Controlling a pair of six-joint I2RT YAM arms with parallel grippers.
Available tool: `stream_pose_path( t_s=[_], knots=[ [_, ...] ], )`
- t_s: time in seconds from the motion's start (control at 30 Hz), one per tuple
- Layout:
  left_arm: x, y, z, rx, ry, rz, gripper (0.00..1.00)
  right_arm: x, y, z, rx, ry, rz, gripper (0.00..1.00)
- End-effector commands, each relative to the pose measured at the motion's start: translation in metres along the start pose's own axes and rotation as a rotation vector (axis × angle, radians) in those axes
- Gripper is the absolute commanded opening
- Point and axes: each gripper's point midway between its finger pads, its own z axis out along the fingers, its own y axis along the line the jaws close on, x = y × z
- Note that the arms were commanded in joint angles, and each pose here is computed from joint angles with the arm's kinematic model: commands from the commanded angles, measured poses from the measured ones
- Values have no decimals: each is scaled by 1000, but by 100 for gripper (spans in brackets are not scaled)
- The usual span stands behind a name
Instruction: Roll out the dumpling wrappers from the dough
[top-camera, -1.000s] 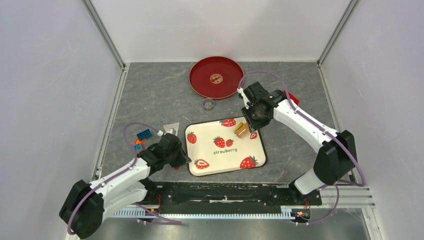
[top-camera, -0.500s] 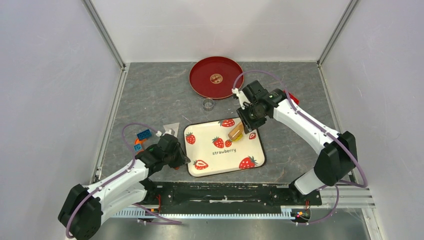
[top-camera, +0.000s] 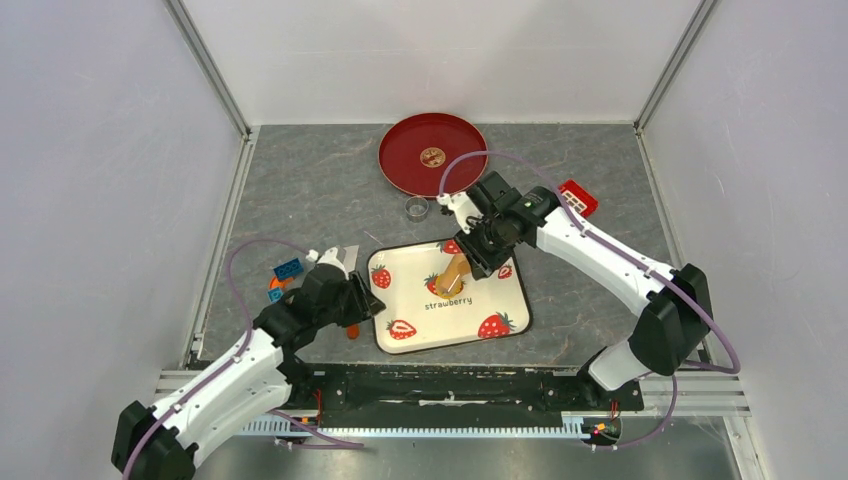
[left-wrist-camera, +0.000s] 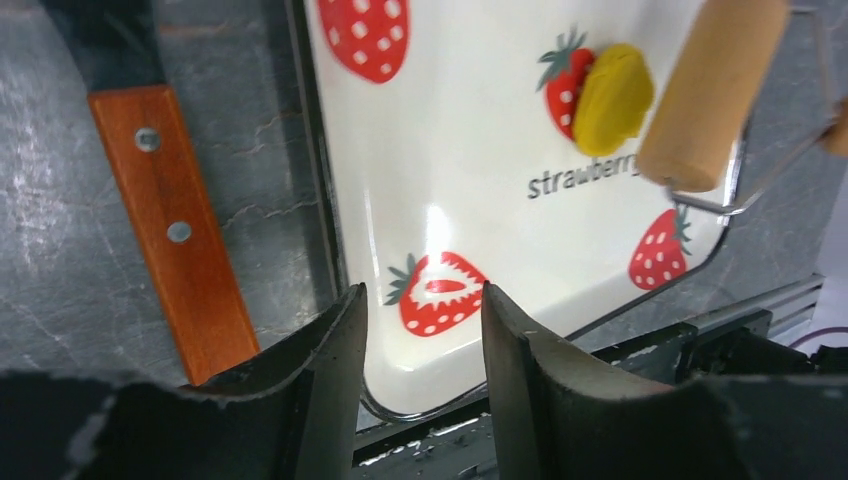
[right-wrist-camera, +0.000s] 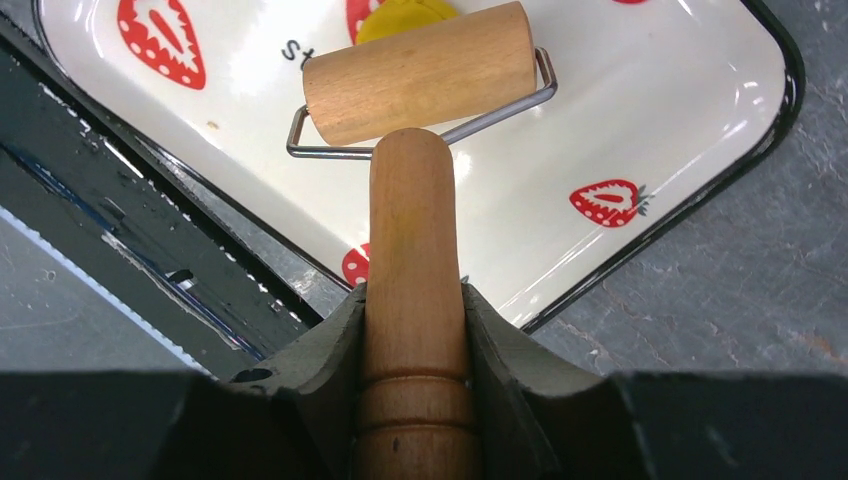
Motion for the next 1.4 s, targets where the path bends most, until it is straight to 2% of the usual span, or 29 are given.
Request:
stream_pose_path(
  t_s=[0.0,0.3,0.5,0.77,0.93,1.03,1.1,1.27,1.37],
  knots=[
    [-34,-38,-20,103,-96,130,51,-23,13,-9,-34,-105,-110,0],
    [-39,-147,-26,529,-29,230,51,-29,28,-12,-89,-145,-151,0],
    [-12,-200,-6,597,66,406,52,-30,41,-17,-144,-174,-164,0],
    [16,-199,33,481,121,475,47,-32,43,-23,-140,-209,-153,0],
    [21,-189,35,457,121,485,43,-36,47,-27,-160,-242,-152,0],
    [18,-191,27,475,104,486,36,-36,48,-27,-160,-248,-150,0],
    [13,-197,17,501,81,492,39,-33,45,-25,-149,-236,-147,0],
    [-19,-187,-5,438,-72,475,56,-27,44,-23,-142,-222,-147,0],
    [-23,-180,-9,426,-92,487,63,-28,45,-25,-145,-228,-148,0]
  ],
)
